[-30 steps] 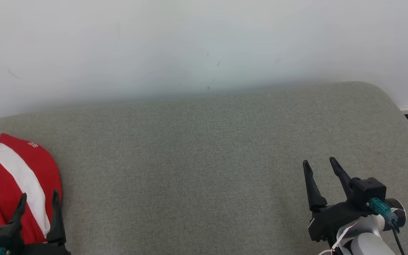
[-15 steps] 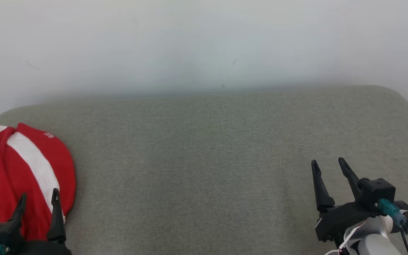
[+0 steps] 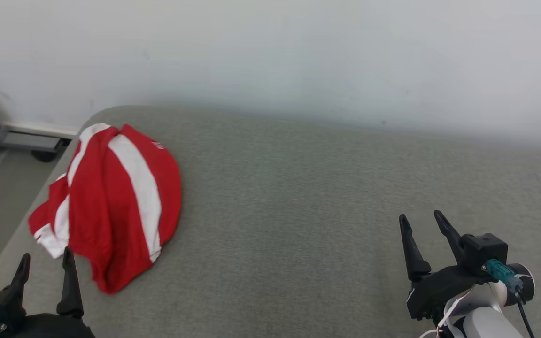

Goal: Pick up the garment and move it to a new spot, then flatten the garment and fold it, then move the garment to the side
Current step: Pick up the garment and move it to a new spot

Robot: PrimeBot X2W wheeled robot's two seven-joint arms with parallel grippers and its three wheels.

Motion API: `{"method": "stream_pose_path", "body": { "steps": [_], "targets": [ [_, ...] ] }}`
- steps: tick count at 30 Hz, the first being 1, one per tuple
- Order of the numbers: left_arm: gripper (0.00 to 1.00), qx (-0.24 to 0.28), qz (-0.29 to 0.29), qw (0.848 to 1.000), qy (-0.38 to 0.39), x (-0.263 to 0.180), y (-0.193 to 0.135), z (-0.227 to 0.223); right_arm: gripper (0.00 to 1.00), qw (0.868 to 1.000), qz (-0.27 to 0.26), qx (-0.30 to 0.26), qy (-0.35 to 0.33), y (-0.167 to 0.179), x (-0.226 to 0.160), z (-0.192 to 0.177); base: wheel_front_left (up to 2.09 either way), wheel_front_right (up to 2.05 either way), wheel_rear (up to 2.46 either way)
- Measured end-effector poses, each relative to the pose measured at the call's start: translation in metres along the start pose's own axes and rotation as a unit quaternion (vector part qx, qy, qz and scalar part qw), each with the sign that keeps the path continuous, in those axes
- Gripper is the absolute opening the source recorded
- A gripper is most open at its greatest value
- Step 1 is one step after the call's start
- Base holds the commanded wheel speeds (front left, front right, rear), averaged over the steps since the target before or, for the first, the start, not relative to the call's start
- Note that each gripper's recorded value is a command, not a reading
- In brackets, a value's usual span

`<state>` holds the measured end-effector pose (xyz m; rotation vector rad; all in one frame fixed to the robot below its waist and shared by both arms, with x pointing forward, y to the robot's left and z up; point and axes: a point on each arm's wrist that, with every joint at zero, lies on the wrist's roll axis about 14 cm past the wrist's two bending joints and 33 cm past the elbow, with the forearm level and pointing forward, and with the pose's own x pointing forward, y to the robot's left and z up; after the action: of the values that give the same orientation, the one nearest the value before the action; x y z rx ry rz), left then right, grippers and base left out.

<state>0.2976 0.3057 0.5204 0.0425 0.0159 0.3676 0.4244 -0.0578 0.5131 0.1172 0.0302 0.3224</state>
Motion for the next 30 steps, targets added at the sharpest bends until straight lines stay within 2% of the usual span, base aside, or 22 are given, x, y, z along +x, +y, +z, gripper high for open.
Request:
{"method": "stream_pose_path", "body": {
  "steps": [9,17,30],
  "targets": [
    [1.00,0.001,0.062,0.998,0.008,-0.028,0.043,-0.004,1.00,0.998,0.064,-0.004,0.008,0.047,0.021,-0.004,0.00,0.00,0.00],
    [1.00,0.005,0.128,0.992,0.010,-0.056,0.088,-0.005,1.00,0.989,0.146,0.001,0.006,0.110,0.037,0.002,0.00,0.00,0.00],
    [1.00,-0.006,0.134,0.991,0.013,-0.058,0.089,-0.007,1.00,0.987,0.157,0.000,0.024,0.117,0.040,-0.011,0.00,0.00,0.00]
  ]
}}
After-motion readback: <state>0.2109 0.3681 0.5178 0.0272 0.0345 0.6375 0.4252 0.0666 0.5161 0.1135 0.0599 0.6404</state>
